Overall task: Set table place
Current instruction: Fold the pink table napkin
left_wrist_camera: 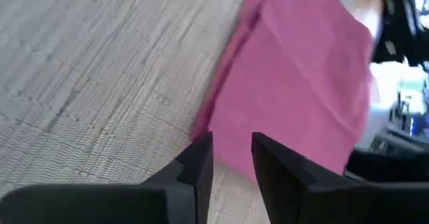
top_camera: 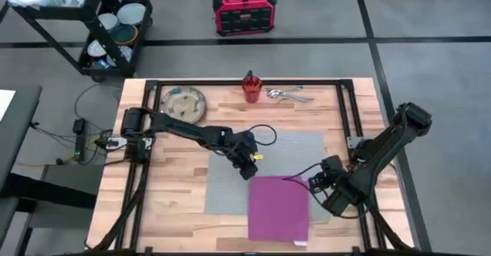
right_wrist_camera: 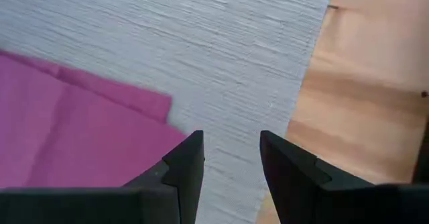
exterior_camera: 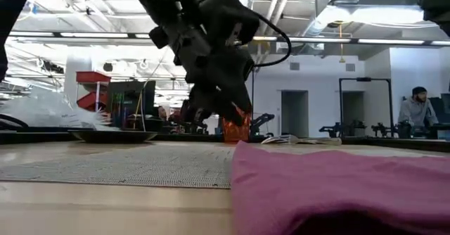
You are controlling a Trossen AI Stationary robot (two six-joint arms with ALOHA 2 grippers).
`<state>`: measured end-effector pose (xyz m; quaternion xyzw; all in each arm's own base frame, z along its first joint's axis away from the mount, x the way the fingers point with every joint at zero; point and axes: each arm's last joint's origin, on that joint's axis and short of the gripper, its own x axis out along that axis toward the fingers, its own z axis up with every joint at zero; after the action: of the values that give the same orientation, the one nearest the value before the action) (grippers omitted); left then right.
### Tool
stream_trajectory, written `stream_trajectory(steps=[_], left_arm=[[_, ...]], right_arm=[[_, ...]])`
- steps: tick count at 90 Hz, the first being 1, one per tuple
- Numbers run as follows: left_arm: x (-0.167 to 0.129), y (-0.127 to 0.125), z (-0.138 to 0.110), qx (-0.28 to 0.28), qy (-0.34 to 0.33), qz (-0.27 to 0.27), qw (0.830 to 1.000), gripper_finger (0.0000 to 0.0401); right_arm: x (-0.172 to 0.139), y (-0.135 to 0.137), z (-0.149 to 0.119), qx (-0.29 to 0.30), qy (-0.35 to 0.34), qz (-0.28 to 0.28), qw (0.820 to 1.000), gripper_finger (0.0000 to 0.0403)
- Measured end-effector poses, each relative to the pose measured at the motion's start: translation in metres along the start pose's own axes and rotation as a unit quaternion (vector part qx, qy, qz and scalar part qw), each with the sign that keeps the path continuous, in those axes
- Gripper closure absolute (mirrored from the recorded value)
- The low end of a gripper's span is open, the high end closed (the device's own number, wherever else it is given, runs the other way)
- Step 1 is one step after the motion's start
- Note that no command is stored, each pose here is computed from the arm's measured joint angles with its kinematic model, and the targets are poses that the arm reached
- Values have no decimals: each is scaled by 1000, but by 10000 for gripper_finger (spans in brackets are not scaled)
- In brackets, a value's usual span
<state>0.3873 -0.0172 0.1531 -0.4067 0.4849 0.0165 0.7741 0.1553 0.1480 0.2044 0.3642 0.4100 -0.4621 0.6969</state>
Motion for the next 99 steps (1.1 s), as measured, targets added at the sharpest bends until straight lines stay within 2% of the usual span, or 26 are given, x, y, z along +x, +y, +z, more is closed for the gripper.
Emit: stream_trajectory(steps=[12, 17, 47, 55, 68, 86, 99], left_arm=[[17, 1, -9, -18, 13, 17, 1000, 312], [23, 0, -9, -20, 8, 9, 1000, 312], [27, -3, -11, -16, 5, 1, 1000, 314], [27, -4, -10, -10, -1, -3, 1000, 331], [28, -7, -10, 9, -1, -21, 1000, 392], [25, -6, -10, 17, 17, -30, 999, 401], [2, -11, -5, 26, 13, -35, 999, 401]], right_arm=[[0, -1, -1, -8, 0, 0, 1000, 270], [0, -2, -1, -9, -1, -1, 1000, 270], [-2, -4, -4, -19, 0, 2, 1000, 270], [-2, -4, -4, -19, -2, 3, 1000, 270], [-2, -4, -4, -20, -4, 3, 1000, 270], [-2, -4, -4, -33, -5, 3, 999, 270], [-3, -4, -3, -49, 0, 6, 999, 270]])
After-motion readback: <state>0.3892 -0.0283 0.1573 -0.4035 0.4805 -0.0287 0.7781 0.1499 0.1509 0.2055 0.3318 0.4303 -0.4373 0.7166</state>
